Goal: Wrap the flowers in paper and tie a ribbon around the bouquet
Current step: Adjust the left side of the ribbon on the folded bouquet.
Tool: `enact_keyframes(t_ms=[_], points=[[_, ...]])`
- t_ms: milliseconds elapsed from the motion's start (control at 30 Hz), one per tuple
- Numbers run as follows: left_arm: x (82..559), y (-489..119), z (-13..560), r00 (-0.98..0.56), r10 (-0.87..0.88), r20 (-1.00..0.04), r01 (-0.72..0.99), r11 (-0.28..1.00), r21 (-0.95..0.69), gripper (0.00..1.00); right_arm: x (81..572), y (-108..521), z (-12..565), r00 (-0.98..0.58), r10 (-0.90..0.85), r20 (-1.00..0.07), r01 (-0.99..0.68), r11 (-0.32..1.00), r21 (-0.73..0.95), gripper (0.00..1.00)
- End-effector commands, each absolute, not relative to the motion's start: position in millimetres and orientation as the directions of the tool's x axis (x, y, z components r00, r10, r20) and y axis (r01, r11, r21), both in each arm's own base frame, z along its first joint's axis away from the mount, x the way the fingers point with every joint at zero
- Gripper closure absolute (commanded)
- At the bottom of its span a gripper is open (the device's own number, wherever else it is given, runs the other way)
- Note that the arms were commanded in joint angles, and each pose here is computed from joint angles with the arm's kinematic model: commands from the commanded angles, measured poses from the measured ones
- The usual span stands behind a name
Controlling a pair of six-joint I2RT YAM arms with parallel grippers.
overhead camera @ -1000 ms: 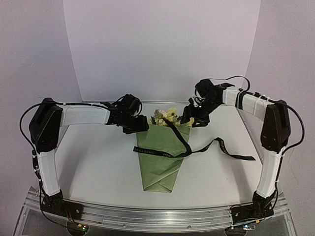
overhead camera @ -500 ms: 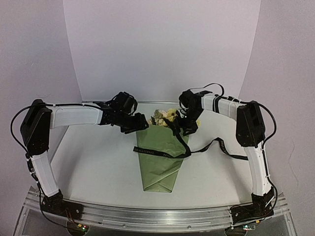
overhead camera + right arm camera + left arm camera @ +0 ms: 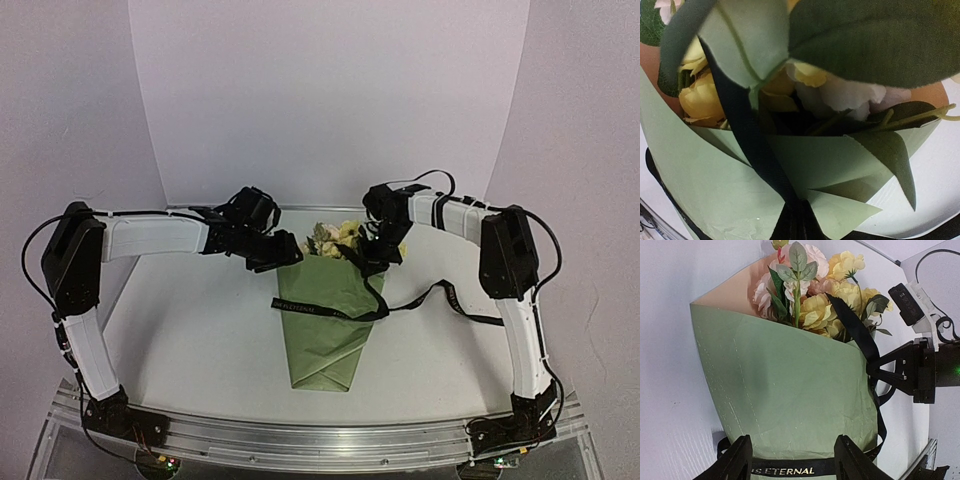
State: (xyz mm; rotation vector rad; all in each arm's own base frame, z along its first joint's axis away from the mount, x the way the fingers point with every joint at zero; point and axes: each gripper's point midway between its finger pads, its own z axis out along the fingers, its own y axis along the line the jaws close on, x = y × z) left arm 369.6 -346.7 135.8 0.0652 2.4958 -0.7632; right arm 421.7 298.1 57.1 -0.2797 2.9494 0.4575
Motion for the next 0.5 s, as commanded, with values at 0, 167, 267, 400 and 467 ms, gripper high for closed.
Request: enact_keyframes(t_ms=[0,167,267,400,467], points=[[373.3,-356.9,149.9,-0.841,-0.081,-0.535,0.259,0.807,-0.53,0.42,420.5,287.4,108.9,-0.958,-0.118,-0.262,-0.188,0.946,0.263,1.0],[366.4,-362.0,151.8,-0.825,-0.005,-0.565,0.348,0.783,-0.515,0.43,399.7,244.7,135.5,-0.95,-0.022,-0.313,-0.076,0.984,0.164,1.0],[362.8,-363.0,153.8,-0.81,0.031,-0.586,0.392,0.772,-0.501,0.43,374.8,211.4,140.4,-0.941,0.054,-0.334,0.018,0.994,0.109,1.0],[358.7,-364.7,151.2,-0.798,0.078,-0.597,0.436,0.76,-0.482,0.42,336.6,164.4,133.9,-0.906,0.206,-0.371,0.201,0.978,0.053,1.0],[356.6,-366.0,149.3,-0.796,0.095,-0.598,0.45,0.753,-0.48,0.42,318.7,150.8,126.5,-0.883,0.274,-0.38,0.273,0.96,0.059,1.0]])
